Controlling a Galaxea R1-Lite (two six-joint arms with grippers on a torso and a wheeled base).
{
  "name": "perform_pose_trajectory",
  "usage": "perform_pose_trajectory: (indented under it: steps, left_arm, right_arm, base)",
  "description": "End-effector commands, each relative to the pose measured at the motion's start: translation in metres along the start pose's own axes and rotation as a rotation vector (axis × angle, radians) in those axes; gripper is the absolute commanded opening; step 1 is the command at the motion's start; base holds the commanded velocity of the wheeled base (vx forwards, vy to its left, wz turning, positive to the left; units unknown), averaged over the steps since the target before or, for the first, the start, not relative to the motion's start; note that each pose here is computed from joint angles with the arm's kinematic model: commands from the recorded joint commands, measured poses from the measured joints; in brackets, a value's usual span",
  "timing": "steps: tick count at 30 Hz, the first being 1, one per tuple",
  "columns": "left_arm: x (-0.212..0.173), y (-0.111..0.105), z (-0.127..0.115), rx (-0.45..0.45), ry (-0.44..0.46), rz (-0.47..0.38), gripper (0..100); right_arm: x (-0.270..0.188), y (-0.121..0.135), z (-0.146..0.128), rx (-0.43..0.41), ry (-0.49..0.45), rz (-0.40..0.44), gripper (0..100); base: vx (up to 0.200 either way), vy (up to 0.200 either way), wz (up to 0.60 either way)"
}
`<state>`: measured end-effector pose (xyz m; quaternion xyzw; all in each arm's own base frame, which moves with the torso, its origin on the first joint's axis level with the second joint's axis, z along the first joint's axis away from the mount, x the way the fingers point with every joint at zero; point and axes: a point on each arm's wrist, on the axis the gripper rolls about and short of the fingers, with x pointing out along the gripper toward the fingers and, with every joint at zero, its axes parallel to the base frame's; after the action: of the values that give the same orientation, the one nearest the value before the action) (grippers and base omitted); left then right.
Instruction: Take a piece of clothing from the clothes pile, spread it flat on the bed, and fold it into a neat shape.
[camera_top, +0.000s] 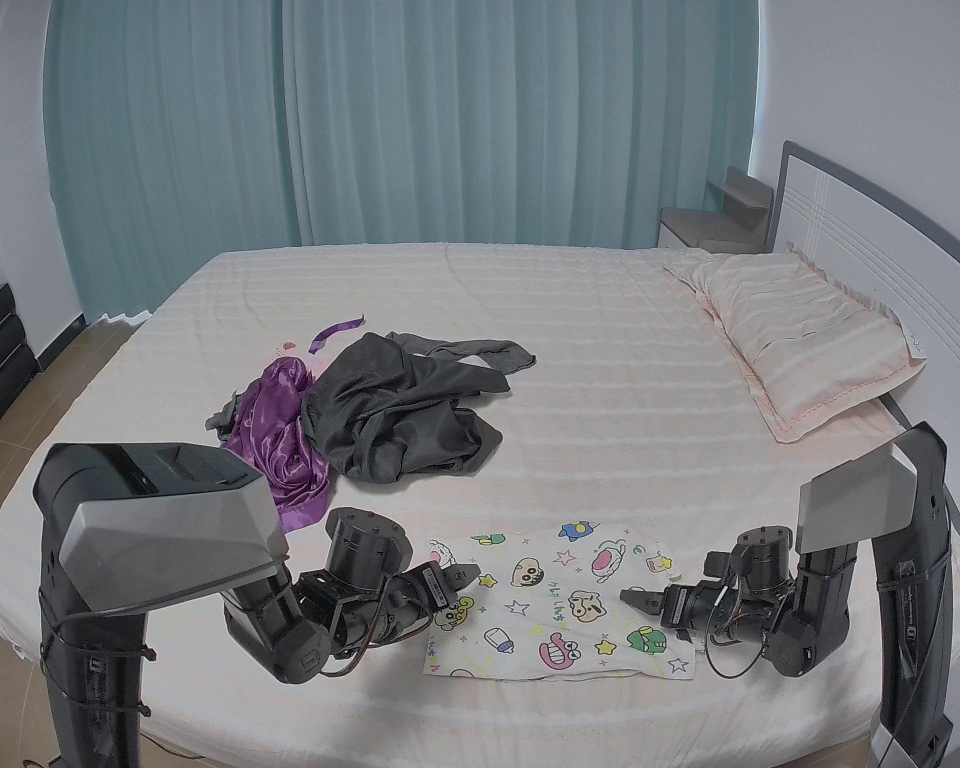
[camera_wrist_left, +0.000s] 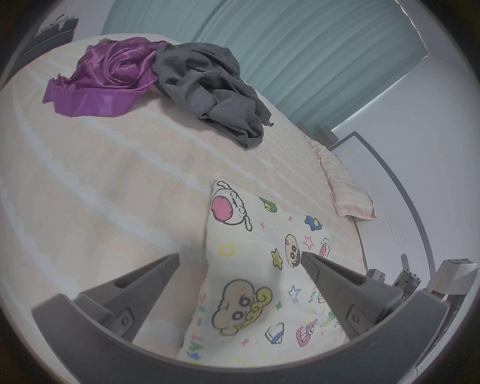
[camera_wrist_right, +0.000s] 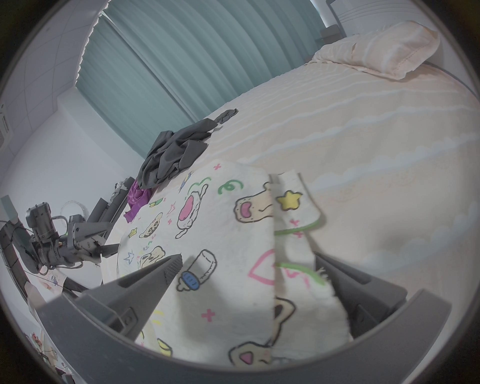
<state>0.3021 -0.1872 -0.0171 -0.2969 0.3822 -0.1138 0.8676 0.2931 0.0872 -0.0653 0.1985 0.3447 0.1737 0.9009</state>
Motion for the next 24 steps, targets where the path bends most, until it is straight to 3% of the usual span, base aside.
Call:
perform_pose_trajectory:
  steps: [1,7,8,24]
  left_arm:
    - [0.015,-0.002,-0.005,0.024,0.009,0.000,100]
    - [0.020,-0.010,-0.007,0.035,0.029,0.003,100]
    - [0.020,-0.011,-0.007,0.036,0.033,0.005,0]
    - [0.012,-0.006,-0.012,0.032,0.066,0.040,0]
  right_arm:
    - [0.009,0.002,-0.004,-0.007,0.010,0.018,100]
    - [0.013,0.010,-0.004,0.014,0.006,0.042,100]
    - [0.014,0.010,-0.004,0.013,0.008,0.043,0]
    - [0.014,0.012,-0.007,0.010,0.016,0.048,0]
  base:
    - [0.000,0.000,0.00]
    - [0.000,0.000,0.00]
    - [0.000,0.000,0.00]
    - [0.000,0.000,0.00]
